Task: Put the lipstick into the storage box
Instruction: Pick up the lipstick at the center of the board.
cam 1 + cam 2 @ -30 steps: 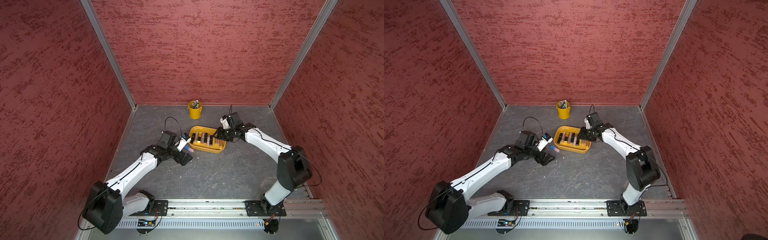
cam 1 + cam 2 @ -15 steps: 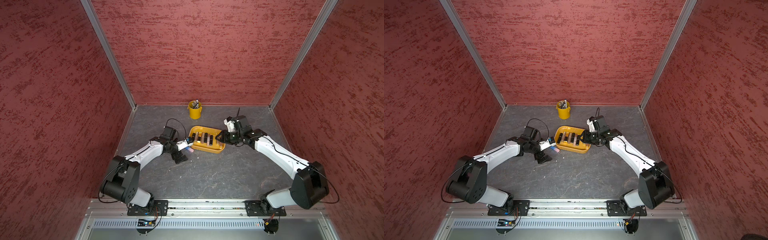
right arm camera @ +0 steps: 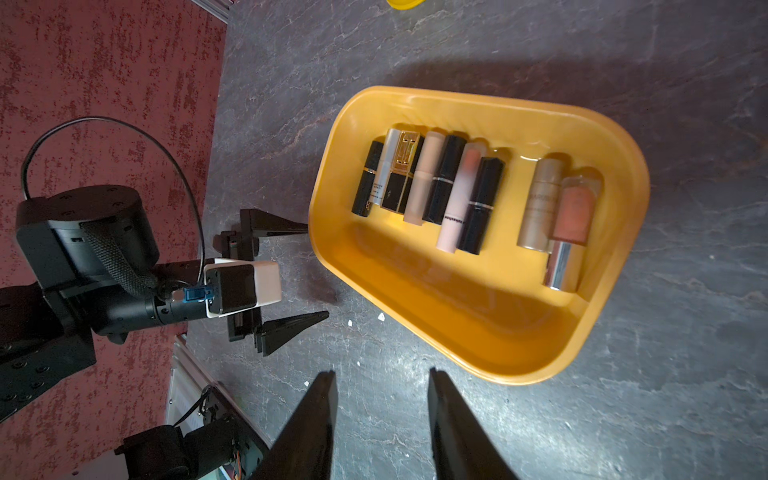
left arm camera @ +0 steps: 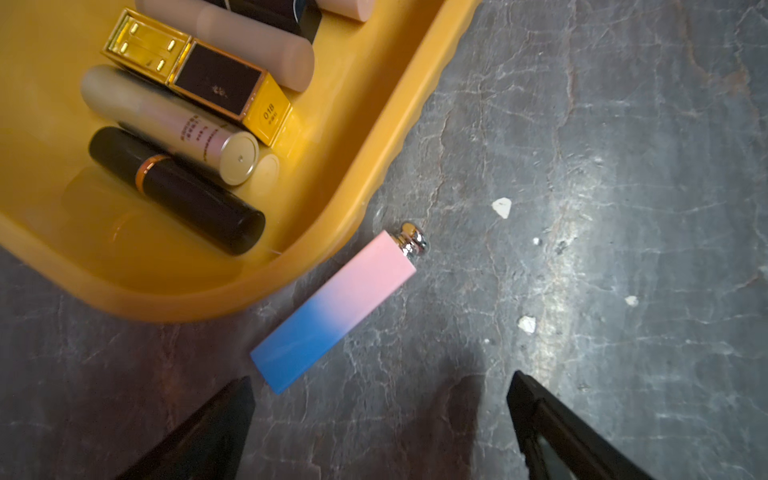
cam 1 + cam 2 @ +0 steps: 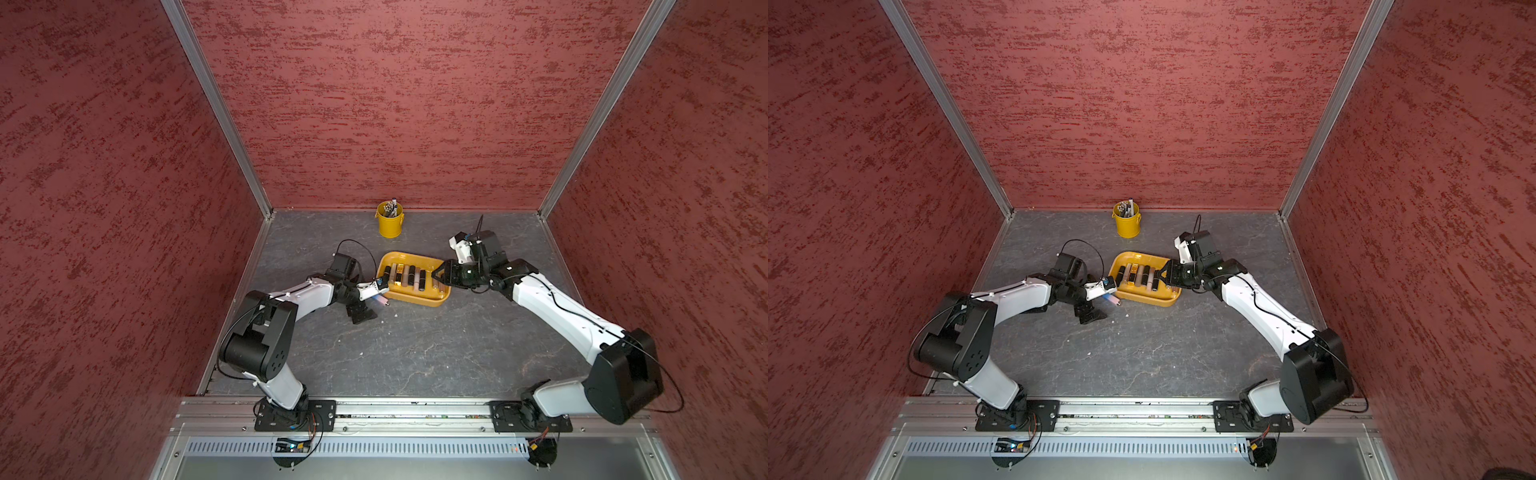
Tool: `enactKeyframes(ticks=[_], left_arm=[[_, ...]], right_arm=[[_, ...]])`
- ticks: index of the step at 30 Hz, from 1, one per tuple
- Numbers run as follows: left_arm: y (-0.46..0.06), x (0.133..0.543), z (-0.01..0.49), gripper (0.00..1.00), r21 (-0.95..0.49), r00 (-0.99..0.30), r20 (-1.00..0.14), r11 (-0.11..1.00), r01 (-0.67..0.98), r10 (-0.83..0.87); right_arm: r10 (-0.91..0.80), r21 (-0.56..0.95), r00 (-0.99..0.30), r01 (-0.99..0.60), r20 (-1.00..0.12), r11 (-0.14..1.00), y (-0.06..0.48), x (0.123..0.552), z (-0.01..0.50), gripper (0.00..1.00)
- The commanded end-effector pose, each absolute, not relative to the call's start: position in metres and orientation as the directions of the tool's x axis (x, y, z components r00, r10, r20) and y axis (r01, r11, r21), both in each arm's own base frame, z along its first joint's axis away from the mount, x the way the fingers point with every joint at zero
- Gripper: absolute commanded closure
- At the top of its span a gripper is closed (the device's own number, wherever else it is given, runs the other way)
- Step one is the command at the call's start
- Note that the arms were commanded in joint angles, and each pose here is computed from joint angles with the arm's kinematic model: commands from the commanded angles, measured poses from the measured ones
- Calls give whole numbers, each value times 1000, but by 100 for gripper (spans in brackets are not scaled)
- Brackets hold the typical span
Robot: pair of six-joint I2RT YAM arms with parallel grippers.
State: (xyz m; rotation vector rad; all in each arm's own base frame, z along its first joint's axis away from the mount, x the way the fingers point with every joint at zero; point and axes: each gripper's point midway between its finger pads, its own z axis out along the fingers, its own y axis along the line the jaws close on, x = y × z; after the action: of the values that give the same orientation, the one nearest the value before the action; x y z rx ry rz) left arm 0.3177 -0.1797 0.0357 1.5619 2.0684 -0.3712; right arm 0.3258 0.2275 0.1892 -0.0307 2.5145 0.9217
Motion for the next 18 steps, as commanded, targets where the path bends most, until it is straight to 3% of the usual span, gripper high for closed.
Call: enactKeyframes(ticks=[1, 18], left_arm=[[-184, 333, 40, 0, 118, -170, -570, 285, 951, 804], [-183, 324, 25, 0, -41, -238, -496, 251, 967, 835]], right_arm=[[134, 618, -891, -186, -434, 764, 230, 323, 194, 60], [137, 614, -877, -203, -460, 763, 228, 322, 201, 60]])
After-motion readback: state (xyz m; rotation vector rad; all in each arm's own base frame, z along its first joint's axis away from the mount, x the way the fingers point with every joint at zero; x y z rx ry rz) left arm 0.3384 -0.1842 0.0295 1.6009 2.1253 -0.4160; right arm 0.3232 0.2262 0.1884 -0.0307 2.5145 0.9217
